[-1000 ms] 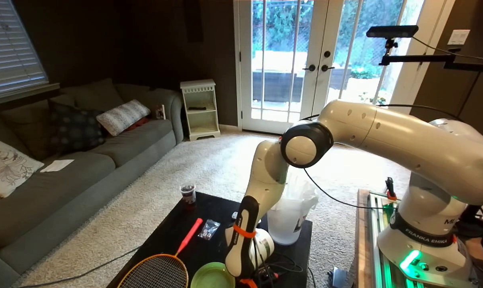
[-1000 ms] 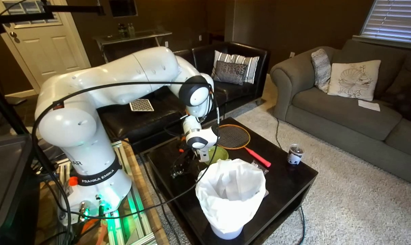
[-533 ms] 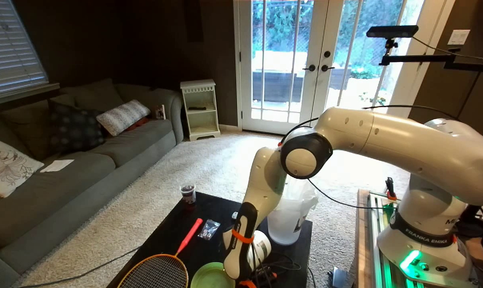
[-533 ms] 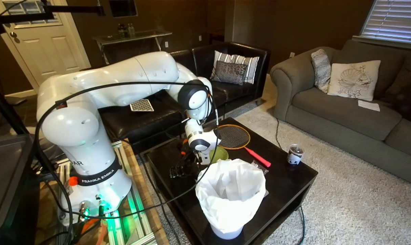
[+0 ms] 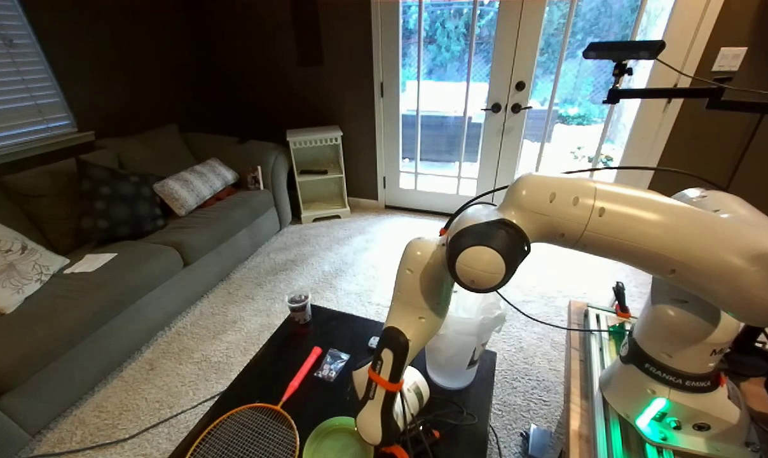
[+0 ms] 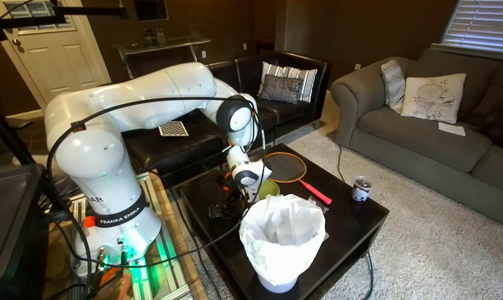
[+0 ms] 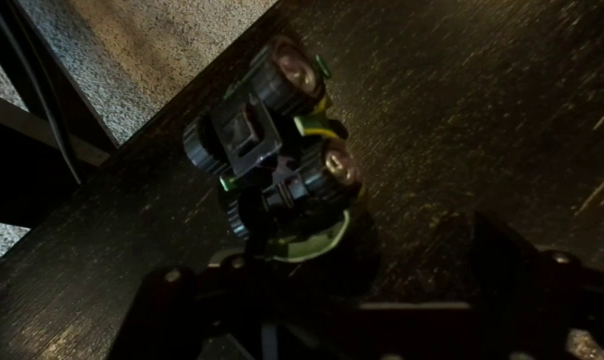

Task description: Flip the toy car

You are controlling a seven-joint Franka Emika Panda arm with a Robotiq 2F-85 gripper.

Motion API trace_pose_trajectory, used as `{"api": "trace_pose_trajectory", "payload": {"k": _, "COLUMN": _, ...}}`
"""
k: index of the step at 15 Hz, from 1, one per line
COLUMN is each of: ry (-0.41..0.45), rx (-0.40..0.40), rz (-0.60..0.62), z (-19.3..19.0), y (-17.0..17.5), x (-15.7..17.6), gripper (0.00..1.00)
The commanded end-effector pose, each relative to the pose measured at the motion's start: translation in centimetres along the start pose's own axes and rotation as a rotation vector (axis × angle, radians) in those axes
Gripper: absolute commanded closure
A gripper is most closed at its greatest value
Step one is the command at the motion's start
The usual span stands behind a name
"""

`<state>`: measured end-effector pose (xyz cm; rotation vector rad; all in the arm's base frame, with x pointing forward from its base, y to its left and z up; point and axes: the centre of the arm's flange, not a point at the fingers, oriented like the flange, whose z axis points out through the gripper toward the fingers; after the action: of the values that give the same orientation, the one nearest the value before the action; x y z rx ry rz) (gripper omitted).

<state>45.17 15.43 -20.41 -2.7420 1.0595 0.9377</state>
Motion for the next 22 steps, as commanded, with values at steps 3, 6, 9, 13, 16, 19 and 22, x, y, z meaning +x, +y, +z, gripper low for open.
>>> {"api": "trace_pose_trajectory", "payload": {"k": 3, "ry": -0.045, "rx": -0.022, "rz": -0.048, "z": 0.8, "y": -0.7, "x": 0.7, "gripper": 0.00}}
{"api": "trace_pose_trajectory", "payload": {"k": 6, "ry": -0.054, "rx": -0.029, "rz": -0.104, "z": 0.9, "y": -0.5, "x": 0.9, "gripper": 0.00}}
{"api": "trace_pose_trajectory", "payload": {"k": 9, "ry": -0.062, "rx": -0.046, "rz": -0.140, "z": 1.2, "y": -0.1, "x": 1.3, "gripper": 0.00}}
{"api": "trace_pose_trajectory", "payload": {"k": 13, "ry": -0.066, "rx": -0.059, "rz": -0.149, "z": 1.6, "y": 0.9, "x": 2.2, "gripper": 0.11}}
{"api": "trace_pose_trajectory", "payload": {"k": 16, "ry": -0.073, "rx": -0.054, "rz": -0.158, "z": 1.3, "y": 0.9, "x": 2.3, "gripper": 0.40}}
{"api": "trace_pose_trajectory", "payload": {"k": 19, "ry": -0.073, "rx": -0.048, "rz": -0.162, "z": 1.1, "y": 0.9, "x": 2.3, "gripper": 0.62}}
{"api": "trace_pose_trajectory", "payload": {"k": 22, "ry": -0.081, "rx": -0.044, "rz": -0.164, "z": 1.0, "y": 1.1, "x": 2.5, "gripper": 0.83}}
